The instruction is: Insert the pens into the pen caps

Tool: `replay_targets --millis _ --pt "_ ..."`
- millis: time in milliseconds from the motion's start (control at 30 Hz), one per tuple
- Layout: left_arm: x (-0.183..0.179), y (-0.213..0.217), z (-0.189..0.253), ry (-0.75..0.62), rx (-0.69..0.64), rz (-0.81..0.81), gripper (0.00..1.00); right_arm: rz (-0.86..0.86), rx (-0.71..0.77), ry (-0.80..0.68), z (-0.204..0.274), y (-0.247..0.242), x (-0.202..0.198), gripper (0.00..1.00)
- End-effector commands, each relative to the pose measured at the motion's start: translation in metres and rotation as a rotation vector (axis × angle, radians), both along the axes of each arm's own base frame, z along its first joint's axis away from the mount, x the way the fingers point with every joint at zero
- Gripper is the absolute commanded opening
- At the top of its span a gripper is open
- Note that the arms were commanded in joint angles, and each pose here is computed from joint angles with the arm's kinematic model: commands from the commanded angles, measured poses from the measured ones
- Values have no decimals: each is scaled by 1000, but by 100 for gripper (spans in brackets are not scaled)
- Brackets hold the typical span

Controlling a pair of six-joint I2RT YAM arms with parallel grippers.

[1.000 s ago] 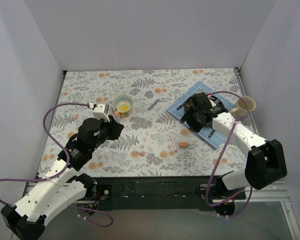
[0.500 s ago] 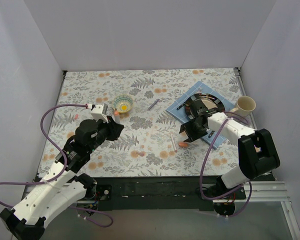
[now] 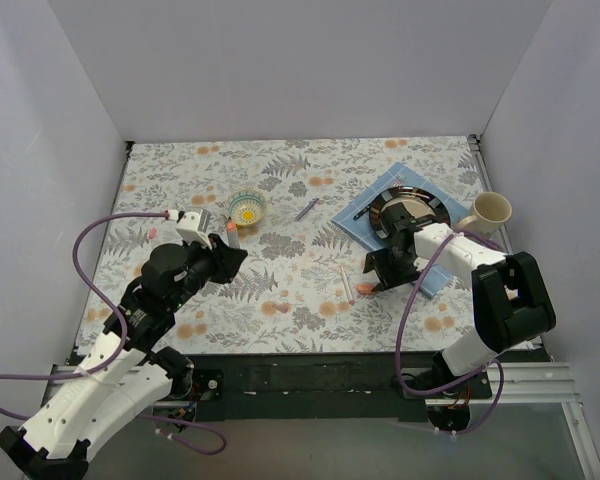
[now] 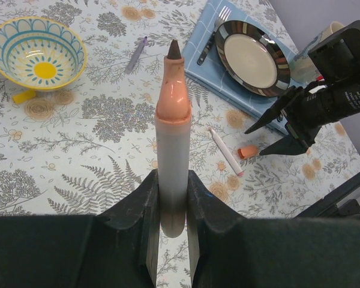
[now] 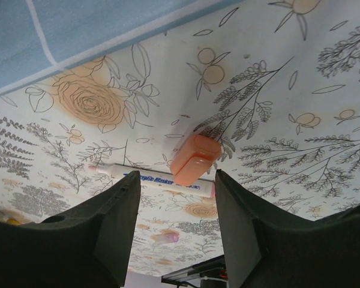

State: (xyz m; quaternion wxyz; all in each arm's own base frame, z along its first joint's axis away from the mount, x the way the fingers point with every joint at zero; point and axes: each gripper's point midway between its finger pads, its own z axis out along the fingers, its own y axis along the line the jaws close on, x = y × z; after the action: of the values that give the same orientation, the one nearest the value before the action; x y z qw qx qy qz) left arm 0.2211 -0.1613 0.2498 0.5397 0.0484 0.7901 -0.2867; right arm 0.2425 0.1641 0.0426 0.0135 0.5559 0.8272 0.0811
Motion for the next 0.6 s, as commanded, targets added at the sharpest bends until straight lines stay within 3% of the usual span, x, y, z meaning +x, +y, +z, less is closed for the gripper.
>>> replay_targets --millis 0,567 --pt "-1 -4 6 -18 -6 -26 0 -50 -57 38 3 -13 -6 61" --pt "-4 -1 10 -35 -14 -19 0 -3 -32 95 -25 -5 -10 62"
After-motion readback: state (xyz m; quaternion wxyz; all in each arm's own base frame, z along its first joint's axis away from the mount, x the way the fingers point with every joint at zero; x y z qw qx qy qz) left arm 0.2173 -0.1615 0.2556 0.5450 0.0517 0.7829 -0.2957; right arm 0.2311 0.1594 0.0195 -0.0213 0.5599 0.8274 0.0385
